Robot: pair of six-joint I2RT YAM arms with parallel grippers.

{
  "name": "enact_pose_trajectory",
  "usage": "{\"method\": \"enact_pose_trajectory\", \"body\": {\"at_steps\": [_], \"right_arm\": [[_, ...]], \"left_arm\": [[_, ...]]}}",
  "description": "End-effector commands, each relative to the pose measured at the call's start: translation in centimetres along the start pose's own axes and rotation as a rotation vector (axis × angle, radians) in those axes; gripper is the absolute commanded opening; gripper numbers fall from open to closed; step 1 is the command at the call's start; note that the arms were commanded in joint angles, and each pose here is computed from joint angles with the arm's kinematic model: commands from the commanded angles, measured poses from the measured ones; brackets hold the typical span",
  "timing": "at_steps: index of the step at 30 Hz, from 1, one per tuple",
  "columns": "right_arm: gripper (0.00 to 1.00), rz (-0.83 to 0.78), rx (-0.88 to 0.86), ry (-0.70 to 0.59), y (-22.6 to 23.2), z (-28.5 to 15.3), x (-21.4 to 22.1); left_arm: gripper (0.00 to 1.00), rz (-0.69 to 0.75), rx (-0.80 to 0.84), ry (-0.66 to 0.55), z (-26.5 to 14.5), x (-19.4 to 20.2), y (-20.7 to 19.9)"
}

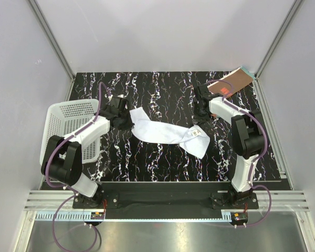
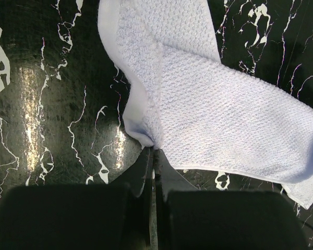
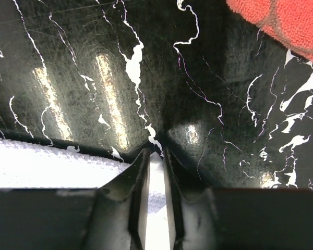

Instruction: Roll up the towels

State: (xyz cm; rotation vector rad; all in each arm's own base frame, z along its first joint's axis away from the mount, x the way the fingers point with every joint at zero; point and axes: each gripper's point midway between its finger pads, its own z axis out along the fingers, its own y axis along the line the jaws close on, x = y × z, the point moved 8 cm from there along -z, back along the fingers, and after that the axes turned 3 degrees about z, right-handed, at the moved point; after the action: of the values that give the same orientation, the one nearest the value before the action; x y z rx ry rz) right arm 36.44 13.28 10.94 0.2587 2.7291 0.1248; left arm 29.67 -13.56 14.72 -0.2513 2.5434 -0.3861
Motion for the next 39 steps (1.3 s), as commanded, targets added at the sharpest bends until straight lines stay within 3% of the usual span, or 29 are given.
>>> {"method": "enact_pose_trajectory", "body": {"at_steps": [1, 5, 16, 17, 18, 19, 21, 30, 39], "right_arm": [[0.15, -0.018, -0.021, -0.016, 0.5, -0.2, -0.7], [0.00, -0.014, -0.047, -0.013, 0.8, -0.4, -0.7], [0.00, -0.004, -0.104, -0.090, 0.9, -3.9, -1.2], [0.03, -0.006, -0.100, -0.079, 0.8, -3.9, -1.0], [0.34, -0.008, -0.096, -0.074, 0.7, -3.9, -0.9], [0.49, -0.008, -0.095, -0.067, 0.7, -3.8, -0.8], [0.60, -0.012, -0.087, -0.058, 0.5, -3.4, -0.5], [0.59, -0.021, -0.080, 0.008, 0.4, -1.2, 0.4], [0.33, -0.019, -0.125, 0.056, 0.8, -0.2, 1.2]], "left_arm": [[0.00, 0.008, 0.030, -0.018, 0.1, -0.2, -0.3], [0.00, 0.012, 0.018, -0.021, -0.1, -0.2, -0.2], [0.00, 0.010, 0.013, -0.025, -0.1, -0.3, -0.1], [0.00, 0.010, 0.013, -0.025, 0.0, -0.2, -0.1], [0.00, 0.010, 0.011, -0.022, -0.1, -0.2, -0.1], [0.00, 0.010, 0.011, -0.022, -0.1, -0.2, -0.1], [0.00, 0.010, 0.011, -0.024, -0.1, -0.2, -0.1], [0.00, 0.012, 0.011, -0.024, -0.2, -0.2, -0.1], [0.00, 0.012, 0.007, -0.027, -0.1, -0.2, 0.0]]}}
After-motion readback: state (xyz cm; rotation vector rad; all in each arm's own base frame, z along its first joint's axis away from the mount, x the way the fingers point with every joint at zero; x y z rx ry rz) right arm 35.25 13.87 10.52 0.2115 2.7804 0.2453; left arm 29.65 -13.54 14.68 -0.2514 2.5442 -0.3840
